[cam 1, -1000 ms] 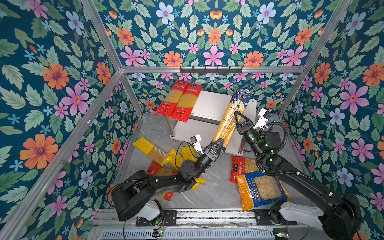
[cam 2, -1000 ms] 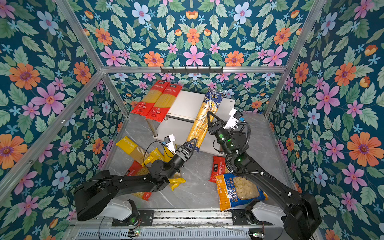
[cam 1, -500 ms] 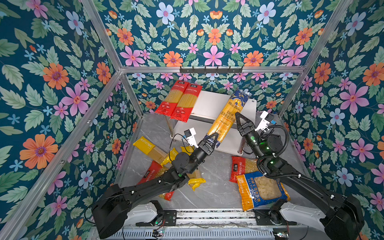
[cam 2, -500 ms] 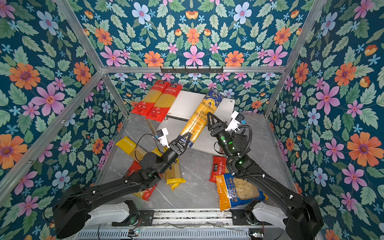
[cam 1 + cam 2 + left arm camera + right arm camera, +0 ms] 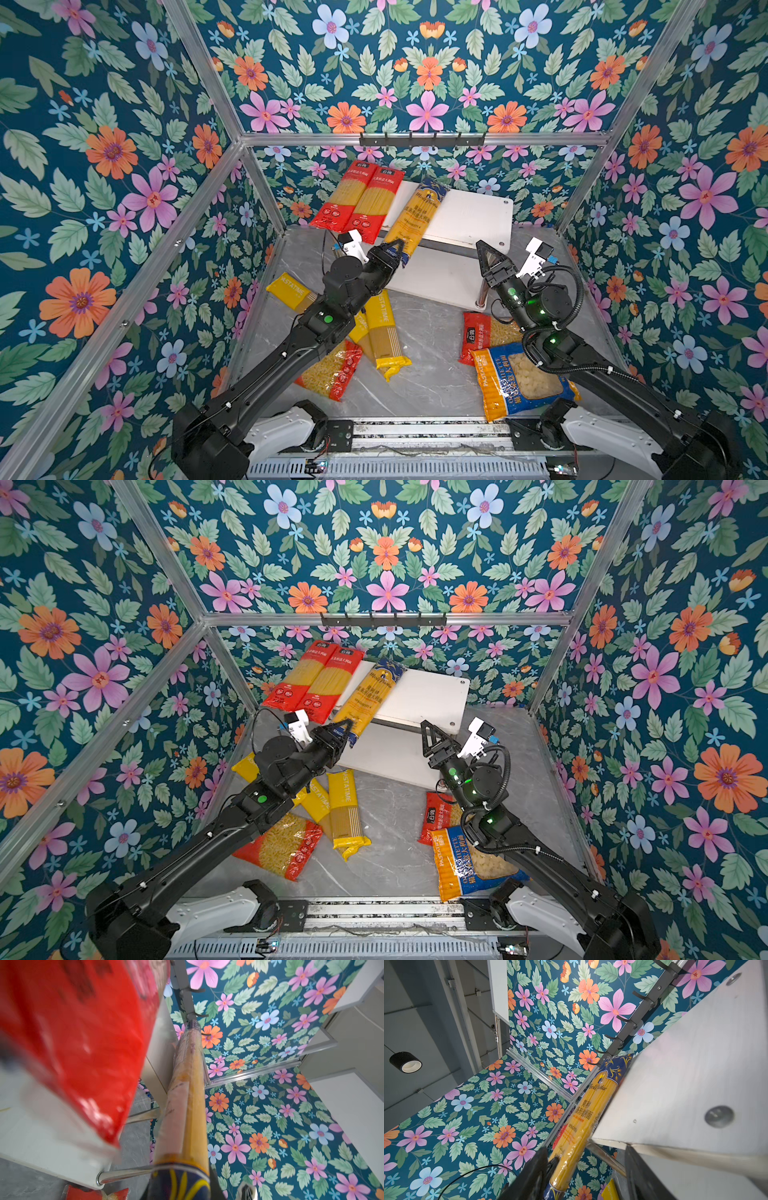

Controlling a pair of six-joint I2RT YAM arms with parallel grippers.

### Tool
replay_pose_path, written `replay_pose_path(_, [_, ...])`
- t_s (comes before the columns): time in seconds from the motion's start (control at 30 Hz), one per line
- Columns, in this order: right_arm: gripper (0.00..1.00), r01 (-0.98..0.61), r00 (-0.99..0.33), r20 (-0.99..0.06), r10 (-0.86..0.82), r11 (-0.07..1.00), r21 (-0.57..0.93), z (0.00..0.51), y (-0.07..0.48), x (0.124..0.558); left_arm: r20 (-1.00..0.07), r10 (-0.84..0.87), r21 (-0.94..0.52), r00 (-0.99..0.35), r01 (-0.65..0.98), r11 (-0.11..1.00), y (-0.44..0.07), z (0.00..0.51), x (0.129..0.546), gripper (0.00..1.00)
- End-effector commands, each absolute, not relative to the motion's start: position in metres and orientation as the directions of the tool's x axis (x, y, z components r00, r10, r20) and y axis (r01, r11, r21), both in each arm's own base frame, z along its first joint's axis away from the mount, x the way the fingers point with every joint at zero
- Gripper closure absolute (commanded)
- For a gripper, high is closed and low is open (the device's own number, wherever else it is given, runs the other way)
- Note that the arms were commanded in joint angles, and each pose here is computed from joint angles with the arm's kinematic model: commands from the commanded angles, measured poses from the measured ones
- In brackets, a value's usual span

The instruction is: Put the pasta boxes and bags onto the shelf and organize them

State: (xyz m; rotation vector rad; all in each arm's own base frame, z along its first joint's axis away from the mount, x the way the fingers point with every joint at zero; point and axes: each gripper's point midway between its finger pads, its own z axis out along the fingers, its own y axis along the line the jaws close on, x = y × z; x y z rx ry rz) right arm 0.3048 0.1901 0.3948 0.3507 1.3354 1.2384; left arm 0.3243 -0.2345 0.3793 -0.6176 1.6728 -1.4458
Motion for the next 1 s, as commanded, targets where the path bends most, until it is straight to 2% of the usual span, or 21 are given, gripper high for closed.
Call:
replay_pose_path(0.0, [0.40,-0.463,-0.229,-0.523,0.821,0.381,0.800,0.395,0.187,0.303,-0.219,-0.834,-0.975,-0.507,0.134,0.175,-0.224,0.394,0.334,0.99])
replay_pose_path(0.1, [0.40,-0.462,-0.233,-0.525,0.818,0.382,0.800,0.394,0.187,0.302,-0.213,-0.837,-0.977,-0.504,0.132,0.169,-0.226,0.399,0.345,0.97])
replay_pose_path(0.23, [0.40,-0.460,-0.235,-0.534,0.812,0.391,0.797,0.391,0.187,0.300,-0.178,-0.830,-0.984,-0.528,0.117,0.136,-0.231,0.394,0.355,0.81])
replay_pose_path(0.37, [0.40,-0.452,-0.236,-0.541,0.807,0.402,0.796,0.385,0.185,0.298,-0.151,-0.845,-0.988,-0.513,0.107,0.112,-0.225,0.385,0.353,0.62])
replay_pose_path(0.47, [0.40,-0.443,-0.237,-0.545,0.804,0.410,0.797,0.381,0.184,0.299,-0.132,-0.847,-0.991,-0.514,0.094,0.097,-0.223,0.378,0.350,0.57])
replay_pose_path(0.6, [0.40,-0.443,-0.245,-0.544,0.802,0.407,0.799,0.378,0.187,0.301,-0.125,-0.847,-0.991,-0.517,0.097,0.087,-0.223,0.376,0.349,0.61])
replay_pose_path(0.73, [0.40,-0.444,-0.259,-0.543,0.798,0.401,0.801,0.376,0.191,0.302,-0.124,-0.847,-0.991,-0.517,0.106,0.081,-0.226,0.380,0.353,0.73])
replay_pose_path(0.83, [0.40,-0.443,-0.264,-0.545,0.796,0.402,0.801,0.375,0.194,0.301,-0.123,-0.852,-0.991,-0.509,0.115,0.075,-0.226,0.387,0.357,0.78])
replay_pose_path(0.97, [0.40,-0.436,-0.267,-0.548,0.793,0.408,0.802,0.372,0.193,0.300,-0.122,-0.868,-0.990,-0.482,0.122,0.072,-0.222,0.391,0.360,0.79])
